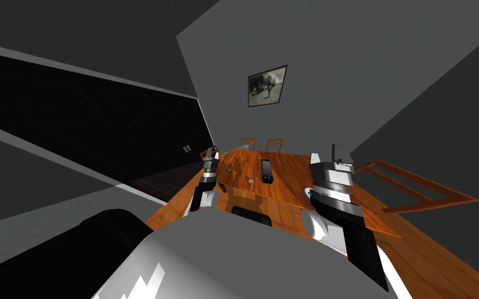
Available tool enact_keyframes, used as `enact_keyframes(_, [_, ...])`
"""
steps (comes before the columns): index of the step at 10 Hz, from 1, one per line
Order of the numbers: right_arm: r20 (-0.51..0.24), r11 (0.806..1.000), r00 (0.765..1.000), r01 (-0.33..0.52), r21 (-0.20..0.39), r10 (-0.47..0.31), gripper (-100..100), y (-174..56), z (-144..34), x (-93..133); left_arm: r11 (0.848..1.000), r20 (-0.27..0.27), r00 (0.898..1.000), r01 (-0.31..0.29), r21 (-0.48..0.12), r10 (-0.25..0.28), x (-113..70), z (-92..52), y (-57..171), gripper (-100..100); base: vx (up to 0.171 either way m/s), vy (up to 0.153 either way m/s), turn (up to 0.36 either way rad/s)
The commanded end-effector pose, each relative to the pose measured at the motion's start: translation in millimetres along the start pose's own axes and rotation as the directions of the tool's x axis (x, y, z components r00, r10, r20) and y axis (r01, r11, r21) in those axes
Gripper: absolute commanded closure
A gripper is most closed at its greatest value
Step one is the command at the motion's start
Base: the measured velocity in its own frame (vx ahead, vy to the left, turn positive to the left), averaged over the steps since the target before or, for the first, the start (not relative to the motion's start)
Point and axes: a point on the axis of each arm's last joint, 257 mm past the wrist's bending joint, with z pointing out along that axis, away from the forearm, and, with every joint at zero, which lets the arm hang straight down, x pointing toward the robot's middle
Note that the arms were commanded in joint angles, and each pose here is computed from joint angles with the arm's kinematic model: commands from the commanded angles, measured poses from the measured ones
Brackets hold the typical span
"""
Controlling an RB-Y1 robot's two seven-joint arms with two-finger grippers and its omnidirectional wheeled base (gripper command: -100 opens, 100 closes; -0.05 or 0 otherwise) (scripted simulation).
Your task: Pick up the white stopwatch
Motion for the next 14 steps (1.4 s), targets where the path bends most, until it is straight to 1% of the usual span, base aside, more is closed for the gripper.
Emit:
enact_keyframes(1, [0.0, 1.0, 1.0, 0.0, 0.0, 0.0, 0, 0.0, 0.0, 0.0, 0.999, -0.03, 0.999, 0.027, -0.04, -0.028, 5.3, -0.3, 18.5, -100, -0.019, 0.02, -0.248])
enact_keyframes(4, [0.0, 1.0, 1.0, 0.0, 0.0, 0.0, 0, 0.0, 0.0, 0.0, 0.991, -0.061, 0.995, 0.071, -0.115, -0.078, 11.0, -2.3, 51.8, -100, -0.047, 0.033, -0.269])
enact_keyframes(6, [0.0, 1.0, 1.0, 0.0, 0.0, 0.0, 0, 0.0, 0.0, 0.0, 0.977, -0.073, 0.99, 0.105, -0.187, -0.121, 13.5, -5.6, 82.2, -100, -0.041, 0.039, -0.285])
enact_keyframes(7, [0.0, 1.0, 1.0, 0.0, 0.0, 0.0, 0, 0.0, 0.0, 0.0, 0.966, -0.076, 0.987, 0.123, -0.227, -0.143, 14.1, -7.8, 98.7, -100, -0.04, 0.043, -0.263])
enact_keyframes(9, [0.0, 1.0, 1.0, 0.0, 0.0, 0.0, 0, 0.0, 0.0, 0.0, 0.937, -0.073, 0.979, 0.157, -0.312, -0.189, 13.6, -13.3, 133.8, -100, -0.045, 0.041, -0.382])
enact_keyframes(10, [0.0, 1.0, 1.0, 0.0, 0.0, 0.0, 0, 0.0, 0.0, 0.0, 0.934, -0.071, 0.98, 0.156, -0.321, -0.187, 12.8, -15.4, 138.0, -100, -0.034, 0.029, -0.136])
enact_keyframes(11, [0.0, 1.0, 1.0, 0.0, 0.0, 0.0, 0, 0.0, 0.0, 0.0, 0.916, -0.065, 0.976, 0.173, -0.363, -0.21, 11.6, -18.3, 155.1, -100, -0.031, 0.016, -0.28])
enact_keyframes(12, [0.0, 1.0, 1.0, 0.0, 0.0, 0.0, 0, 0.0, 0.0, 0.0, 0.913, -0.062, 0.976, 0.171, -0.37, -0.208, 10.8, -20.3, 158.7, -100, -0.023, 0.016, -0.129])
enact_keyframes(13, [0.0, 1.0, 1.0, 0.0, 0.0, 0.0, 0, 0.0, 0.0, 0.0, 0.889, -0.051, 0.972, 0.187, -0.418, -0.228, 8.2, -25.1, 178.3, -100, -0.023, 0.014, -0.295])
enact_keyframes(14, [0.0, 1.0, 1.0, 0.0, 0.0, 0.0, 0, 0.0, 0.0, 0.0, 0.867, -0.04, 0.968, 0.204, -0.455, -0.249, 6.0, -27.2, 192.9, -100, -0.037, 0.027, -0.356])
